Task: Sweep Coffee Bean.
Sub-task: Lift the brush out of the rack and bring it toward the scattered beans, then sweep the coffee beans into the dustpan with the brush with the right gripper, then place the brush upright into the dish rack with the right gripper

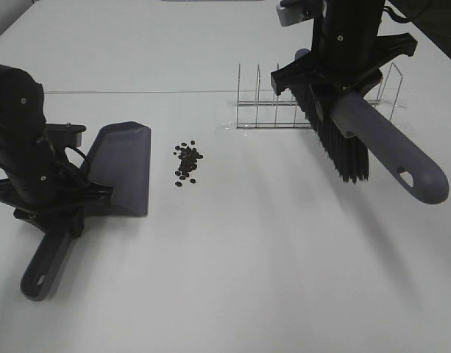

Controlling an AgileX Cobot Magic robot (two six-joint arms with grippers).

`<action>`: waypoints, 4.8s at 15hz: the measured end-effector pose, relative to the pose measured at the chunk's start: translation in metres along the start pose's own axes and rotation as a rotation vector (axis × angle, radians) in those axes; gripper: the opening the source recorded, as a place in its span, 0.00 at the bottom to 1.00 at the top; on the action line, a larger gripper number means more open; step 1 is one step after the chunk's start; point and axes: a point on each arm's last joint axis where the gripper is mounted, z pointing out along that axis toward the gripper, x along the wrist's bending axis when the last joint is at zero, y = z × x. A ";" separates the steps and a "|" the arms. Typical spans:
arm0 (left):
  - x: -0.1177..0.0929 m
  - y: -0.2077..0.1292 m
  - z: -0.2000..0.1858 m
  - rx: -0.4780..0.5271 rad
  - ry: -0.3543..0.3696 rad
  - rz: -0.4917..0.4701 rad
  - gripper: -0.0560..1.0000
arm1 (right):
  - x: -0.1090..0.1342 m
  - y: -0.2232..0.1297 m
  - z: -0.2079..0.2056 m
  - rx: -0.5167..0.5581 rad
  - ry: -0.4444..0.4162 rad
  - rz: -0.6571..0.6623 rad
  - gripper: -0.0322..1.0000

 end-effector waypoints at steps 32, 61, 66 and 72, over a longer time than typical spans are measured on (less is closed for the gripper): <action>-0.032 -0.005 0.016 0.016 -0.004 0.064 0.39 | 0.147 0.076 0.006 -0.240 0.181 -0.373 0.39; -0.032 -0.005 0.016 0.013 -0.005 0.064 0.39 | -0.101 0.039 0.070 0.112 0.046 0.123 0.39; -0.032 -0.005 0.016 0.012 -0.005 0.064 0.39 | -0.105 0.039 0.088 0.145 0.053 0.139 0.39; -0.032 -0.005 0.016 0.012 -0.005 0.064 0.39 | -0.114 0.038 0.102 0.170 0.070 0.147 0.39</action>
